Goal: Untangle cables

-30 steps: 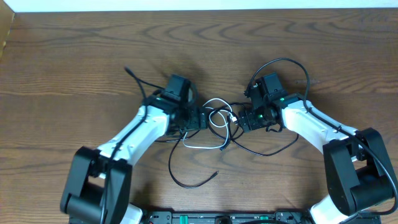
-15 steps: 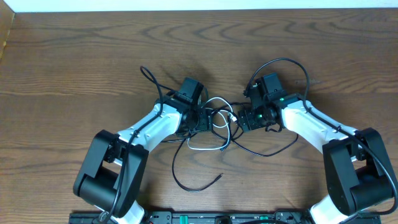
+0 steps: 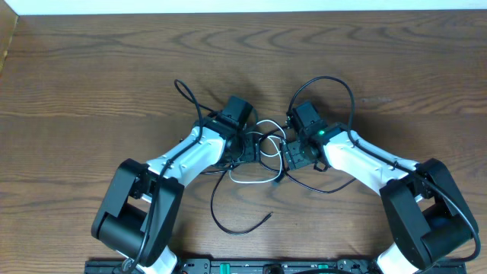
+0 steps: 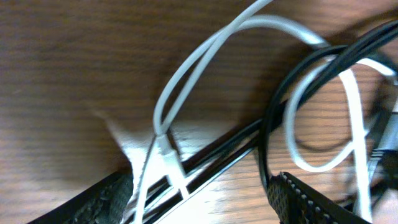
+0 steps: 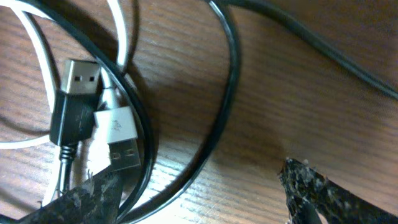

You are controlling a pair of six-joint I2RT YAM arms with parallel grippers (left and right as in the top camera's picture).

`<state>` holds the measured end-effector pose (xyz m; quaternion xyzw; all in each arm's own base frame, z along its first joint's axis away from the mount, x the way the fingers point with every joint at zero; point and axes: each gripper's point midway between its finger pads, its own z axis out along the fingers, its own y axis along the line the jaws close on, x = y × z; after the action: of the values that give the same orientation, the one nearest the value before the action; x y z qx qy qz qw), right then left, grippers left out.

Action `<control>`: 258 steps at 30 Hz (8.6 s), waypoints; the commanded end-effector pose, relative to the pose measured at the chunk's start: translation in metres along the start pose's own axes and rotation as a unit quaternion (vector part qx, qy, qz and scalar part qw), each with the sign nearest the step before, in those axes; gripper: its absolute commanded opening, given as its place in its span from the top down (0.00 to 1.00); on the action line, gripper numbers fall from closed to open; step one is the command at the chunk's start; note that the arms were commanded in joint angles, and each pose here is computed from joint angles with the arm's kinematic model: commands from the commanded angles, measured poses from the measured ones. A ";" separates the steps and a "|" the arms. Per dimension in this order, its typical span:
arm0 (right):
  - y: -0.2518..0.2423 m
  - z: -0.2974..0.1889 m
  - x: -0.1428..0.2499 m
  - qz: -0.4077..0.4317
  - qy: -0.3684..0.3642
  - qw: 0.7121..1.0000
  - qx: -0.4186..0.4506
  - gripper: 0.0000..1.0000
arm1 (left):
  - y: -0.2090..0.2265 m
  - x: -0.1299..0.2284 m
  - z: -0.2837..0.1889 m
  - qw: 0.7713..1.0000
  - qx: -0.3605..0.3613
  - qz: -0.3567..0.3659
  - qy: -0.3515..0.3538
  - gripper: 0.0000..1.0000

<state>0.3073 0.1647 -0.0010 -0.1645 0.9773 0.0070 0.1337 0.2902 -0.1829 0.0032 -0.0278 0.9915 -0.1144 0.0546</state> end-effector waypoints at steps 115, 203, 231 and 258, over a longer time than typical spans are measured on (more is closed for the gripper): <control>-0.053 0.006 0.019 0.138 0.053 0.981 -0.125 0.01 | 0.179 0.017 -0.040 0.966 0.006 -0.250 0.061 0.41; -0.052 0.006 0.018 0.136 0.051 0.981 -0.125 0.01 | 0.122 -0.028 -0.040 0.955 0.203 -0.214 -0.011 0.78; -0.052 0.006 0.017 0.136 0.050 0.981 -0.125 0.01 | 0.021 -0.043 -0.266 0.807 0.571 -0.111 -0.101 0.93; 0.021 -0.055 -0.015 0.015 -0.036 0.926 -0.376 0.01 | -0.033 0.016 -0.471 0.683 0.598 0.130 -0.398 0.93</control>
<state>0.3169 0.1455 0.0229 -0.1043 0.9588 0.2487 0.0891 0.2245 -0.1082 0.4690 0.0844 0.5801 -0.6575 0.4734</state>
